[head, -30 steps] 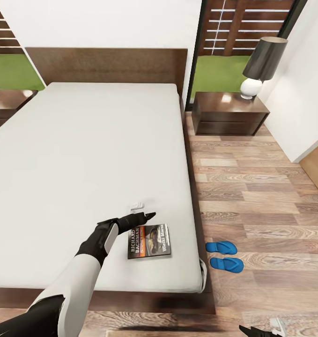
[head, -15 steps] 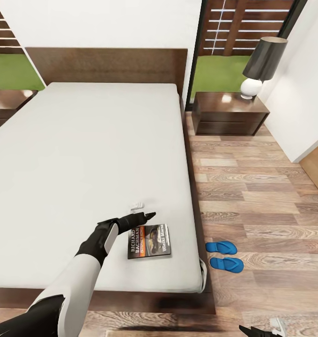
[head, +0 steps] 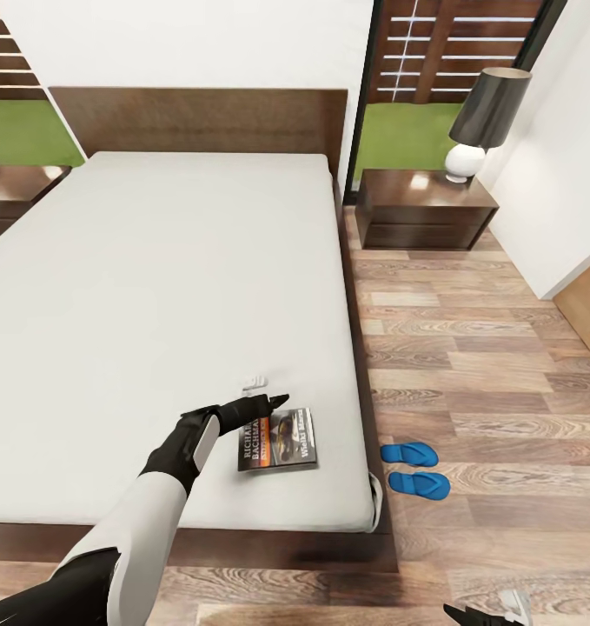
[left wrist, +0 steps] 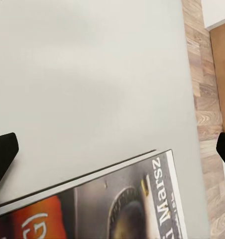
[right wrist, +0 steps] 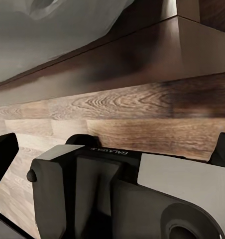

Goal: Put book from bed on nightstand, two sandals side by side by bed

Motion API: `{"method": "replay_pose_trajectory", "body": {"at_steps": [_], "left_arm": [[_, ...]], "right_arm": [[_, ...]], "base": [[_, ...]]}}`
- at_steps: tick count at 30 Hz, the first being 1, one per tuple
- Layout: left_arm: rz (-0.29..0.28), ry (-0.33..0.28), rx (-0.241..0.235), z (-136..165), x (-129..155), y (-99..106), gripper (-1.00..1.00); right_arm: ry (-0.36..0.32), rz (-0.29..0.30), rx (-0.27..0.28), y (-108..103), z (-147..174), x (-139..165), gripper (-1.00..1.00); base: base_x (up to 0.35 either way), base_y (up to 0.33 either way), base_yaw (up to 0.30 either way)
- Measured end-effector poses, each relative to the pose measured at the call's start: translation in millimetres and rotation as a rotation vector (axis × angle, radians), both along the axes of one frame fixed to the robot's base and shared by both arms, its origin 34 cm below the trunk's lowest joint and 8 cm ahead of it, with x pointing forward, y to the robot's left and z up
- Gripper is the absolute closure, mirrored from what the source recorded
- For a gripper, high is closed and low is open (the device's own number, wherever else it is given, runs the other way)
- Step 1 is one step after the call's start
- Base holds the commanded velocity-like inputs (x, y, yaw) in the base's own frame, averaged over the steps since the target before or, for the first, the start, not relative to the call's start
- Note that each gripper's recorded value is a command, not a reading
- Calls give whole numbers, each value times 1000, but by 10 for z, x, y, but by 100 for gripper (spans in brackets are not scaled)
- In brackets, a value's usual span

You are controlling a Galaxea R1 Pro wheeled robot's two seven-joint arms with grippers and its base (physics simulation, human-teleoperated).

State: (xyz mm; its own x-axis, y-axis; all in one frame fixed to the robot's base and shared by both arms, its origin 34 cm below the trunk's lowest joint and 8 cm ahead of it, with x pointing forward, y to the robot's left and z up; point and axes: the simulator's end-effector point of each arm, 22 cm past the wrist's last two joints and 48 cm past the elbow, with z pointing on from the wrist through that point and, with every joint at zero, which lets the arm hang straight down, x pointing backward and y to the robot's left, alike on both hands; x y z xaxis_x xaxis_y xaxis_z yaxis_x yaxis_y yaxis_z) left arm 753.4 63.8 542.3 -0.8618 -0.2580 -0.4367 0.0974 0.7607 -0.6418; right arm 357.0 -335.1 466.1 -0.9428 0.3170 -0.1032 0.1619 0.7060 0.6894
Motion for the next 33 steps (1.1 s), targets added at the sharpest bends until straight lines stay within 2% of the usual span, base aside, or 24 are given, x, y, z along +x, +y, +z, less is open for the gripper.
{"method": "replay_pose_trajectory", "body": {"at_steps": [12,33], "left_arm": [[1,0,-2,3,4,-2,-100],[0,0,-2,2,-1,-4,-100]], "right_arm": [[0,0,1,1,0,1,-100],[0,0,1,1,1,2,-100]], "base": [[-117,0,0],[-16,0,0]]}}
